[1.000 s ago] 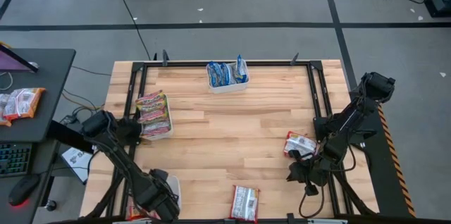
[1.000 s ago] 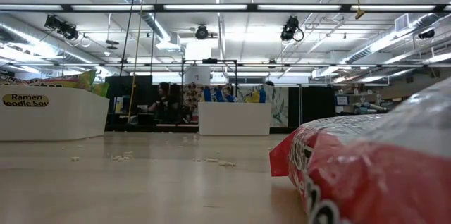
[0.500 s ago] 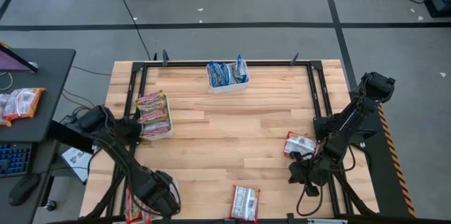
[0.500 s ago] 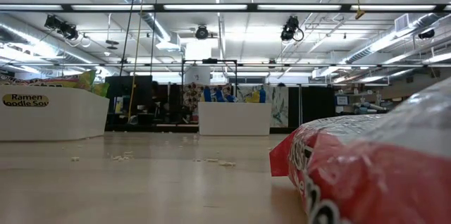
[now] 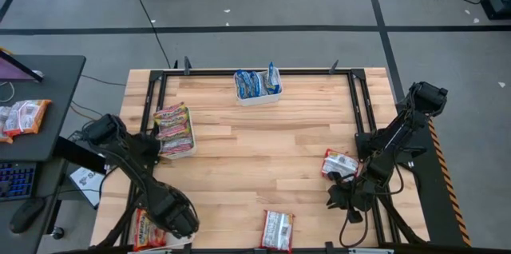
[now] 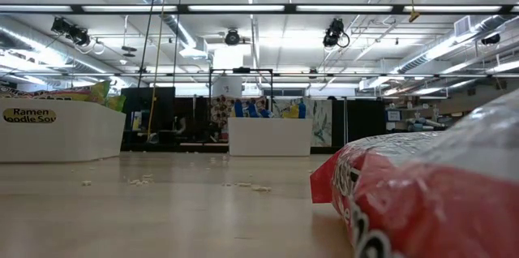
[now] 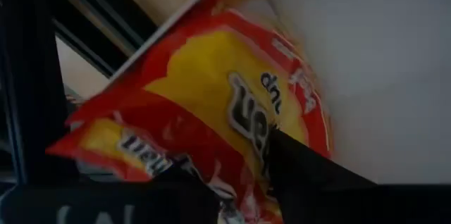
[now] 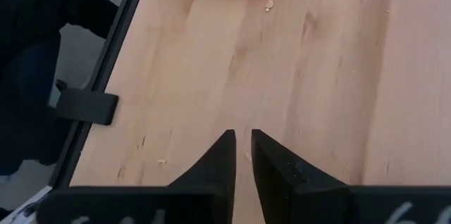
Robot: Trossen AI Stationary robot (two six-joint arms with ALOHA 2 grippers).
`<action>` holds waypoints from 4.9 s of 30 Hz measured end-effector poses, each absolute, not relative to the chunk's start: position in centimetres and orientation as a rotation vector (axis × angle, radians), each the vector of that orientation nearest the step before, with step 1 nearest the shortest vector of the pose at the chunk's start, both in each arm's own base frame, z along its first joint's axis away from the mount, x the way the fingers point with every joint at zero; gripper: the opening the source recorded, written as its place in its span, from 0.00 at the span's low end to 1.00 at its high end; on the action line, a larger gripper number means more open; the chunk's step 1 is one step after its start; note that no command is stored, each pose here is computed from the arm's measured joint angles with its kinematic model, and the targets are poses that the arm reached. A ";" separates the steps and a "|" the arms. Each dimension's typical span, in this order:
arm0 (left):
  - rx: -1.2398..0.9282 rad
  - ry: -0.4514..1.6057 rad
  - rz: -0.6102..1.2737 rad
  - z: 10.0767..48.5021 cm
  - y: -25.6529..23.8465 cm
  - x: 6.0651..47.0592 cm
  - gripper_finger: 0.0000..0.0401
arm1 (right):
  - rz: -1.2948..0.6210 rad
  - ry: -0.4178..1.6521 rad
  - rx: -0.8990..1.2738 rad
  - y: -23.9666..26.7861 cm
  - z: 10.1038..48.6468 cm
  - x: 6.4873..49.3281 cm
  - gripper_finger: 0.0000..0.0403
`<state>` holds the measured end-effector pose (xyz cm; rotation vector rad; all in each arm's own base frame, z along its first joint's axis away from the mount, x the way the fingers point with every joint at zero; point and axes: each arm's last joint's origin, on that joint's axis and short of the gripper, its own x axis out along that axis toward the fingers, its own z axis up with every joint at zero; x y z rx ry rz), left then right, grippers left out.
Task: Sort Maruchan noodles
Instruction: Put the red noodle pack into the bottom white bin
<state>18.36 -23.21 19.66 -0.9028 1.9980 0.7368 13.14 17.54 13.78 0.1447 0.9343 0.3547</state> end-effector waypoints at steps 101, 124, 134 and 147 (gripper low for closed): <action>0.471 1.285 -0.160 20.7 -19.7 29.9 0.58 | -0.090 0.817 -0.288 12.2 25.5 21.7 0.37; 1.074 1.047 -0.406 15.5 -24.9 29.0 0.57 | -0.130 0.615 -0.235 9.8 39.0 20.2 0.37; 0.984 1.084 -0.341 13.6 -22.8 31.8 0.39 | -0.118 0.570 -0.100 9.2 40.4 20.6 0.37; 0.734 1.136 -0.276 17.6 -19.1 32.7 0.02 | -0.128 0.401 0.121 9.1 44.2 19.9 0.32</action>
